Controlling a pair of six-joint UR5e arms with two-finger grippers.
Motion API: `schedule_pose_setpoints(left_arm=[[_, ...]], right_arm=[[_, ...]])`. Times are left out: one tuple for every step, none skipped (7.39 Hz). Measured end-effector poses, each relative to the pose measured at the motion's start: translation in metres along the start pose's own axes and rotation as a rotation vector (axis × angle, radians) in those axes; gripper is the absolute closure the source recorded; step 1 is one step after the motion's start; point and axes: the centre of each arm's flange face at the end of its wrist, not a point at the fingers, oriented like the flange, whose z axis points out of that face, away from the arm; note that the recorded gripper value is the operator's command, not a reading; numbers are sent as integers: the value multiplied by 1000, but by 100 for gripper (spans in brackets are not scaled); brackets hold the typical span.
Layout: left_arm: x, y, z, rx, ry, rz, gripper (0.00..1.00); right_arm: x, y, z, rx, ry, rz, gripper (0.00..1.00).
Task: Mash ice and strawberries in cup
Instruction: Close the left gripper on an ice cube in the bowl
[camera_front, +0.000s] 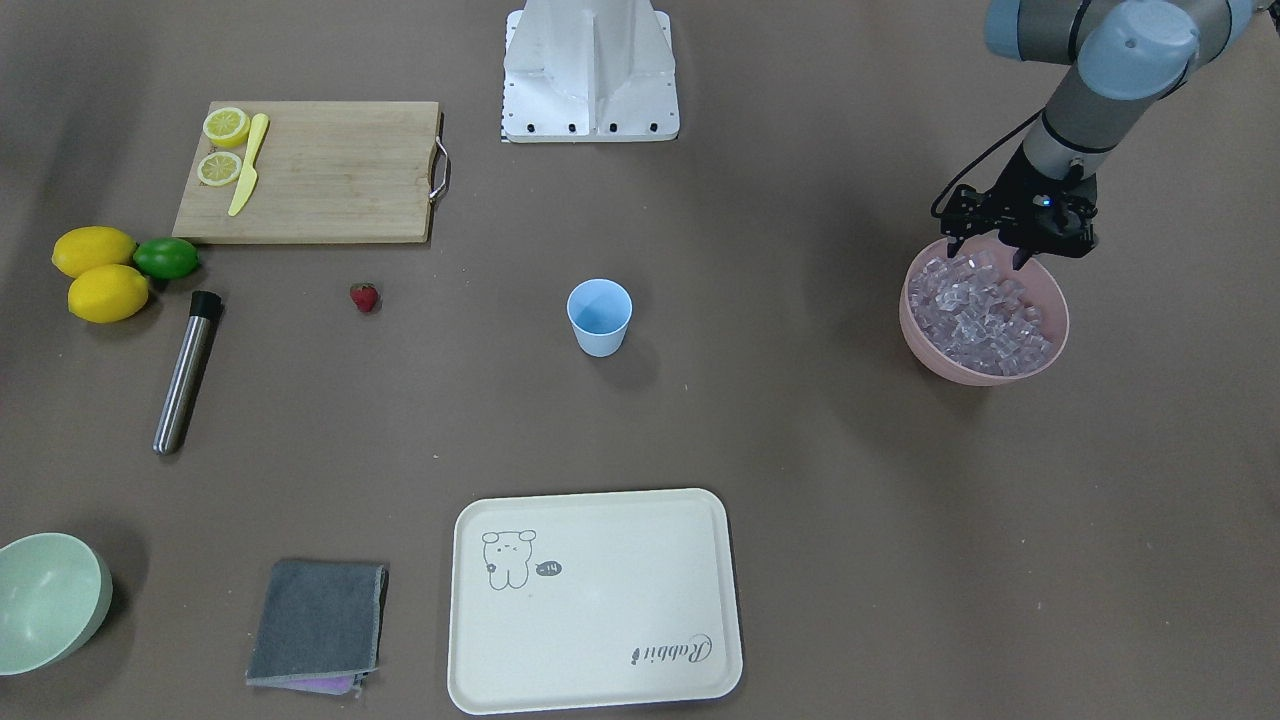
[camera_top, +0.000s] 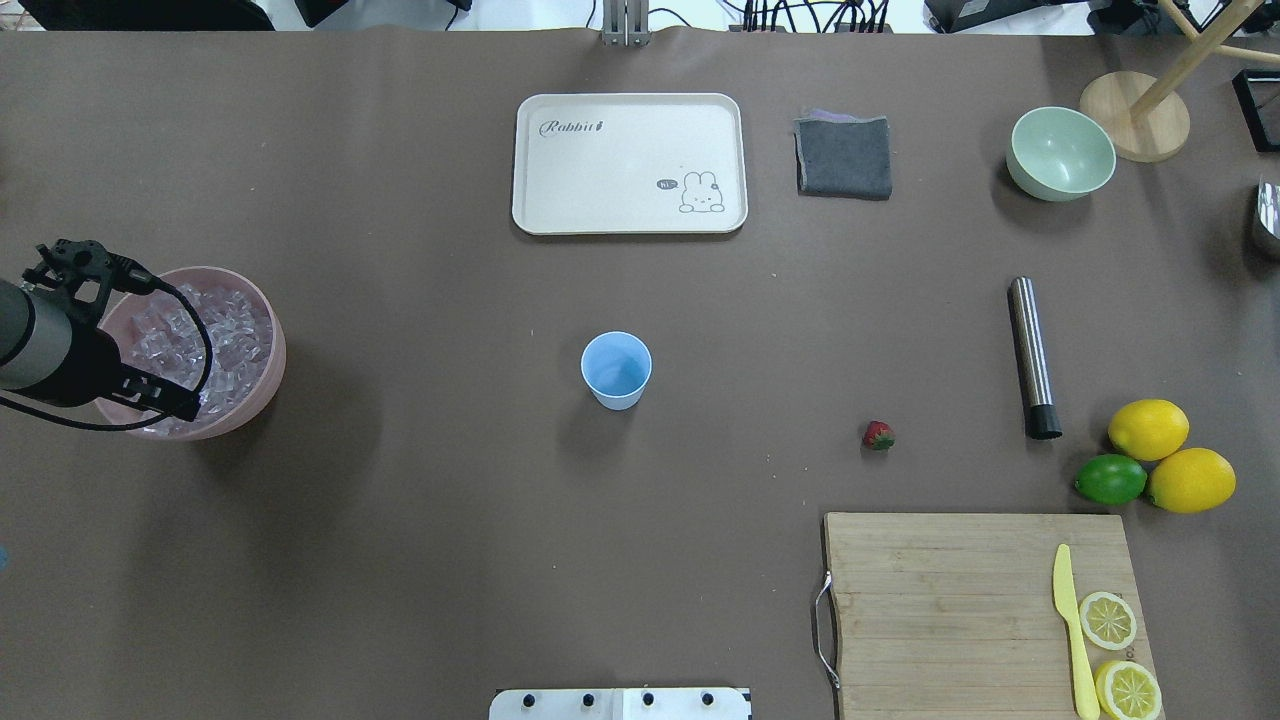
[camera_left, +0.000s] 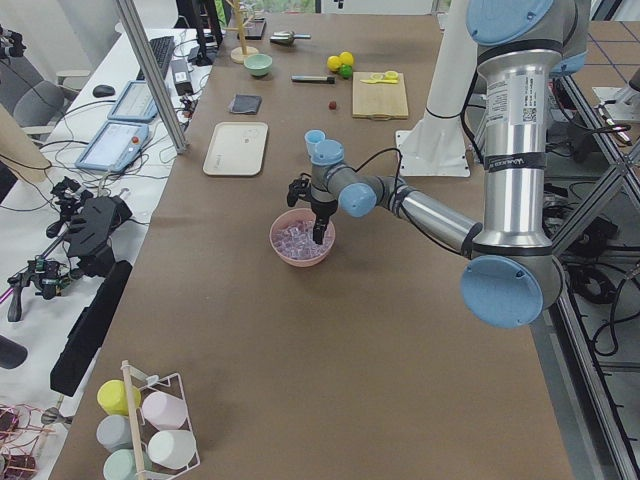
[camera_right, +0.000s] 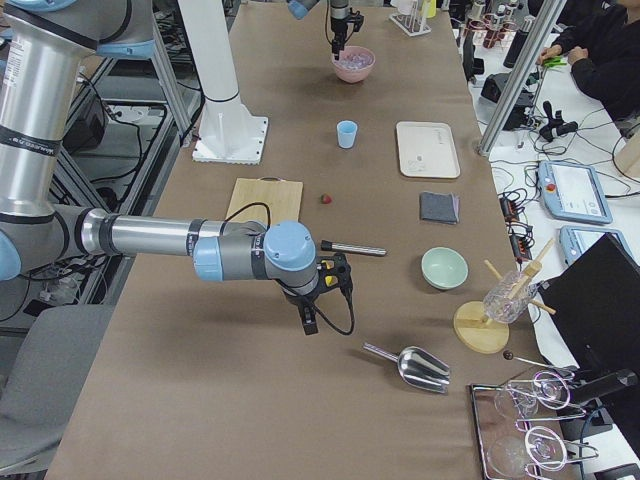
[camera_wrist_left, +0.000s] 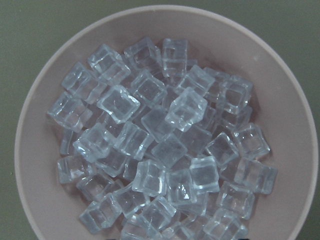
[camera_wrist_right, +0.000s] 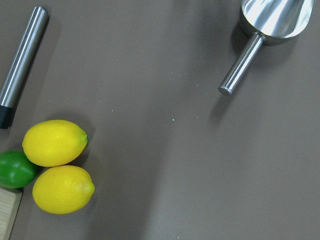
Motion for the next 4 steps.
schedule_pose_setpoints(left_arm=[[0, -1, 4, 0, 5, 14, 19], [-2, 0, 6, 5, 13, 25, 19], [-3, 1, 7, 3, 20, 28, 19], [-5, 5, 9, -7, 27, 26, 20]], right_arm=[[0, 1, 0, 1, 0, -1, 0], [0, 2, 1, 2, 0, -1, 0], [0, 2, 1, 2, 0, -1, 0], [0, 2, 1, 2, -1, 0, 0]])
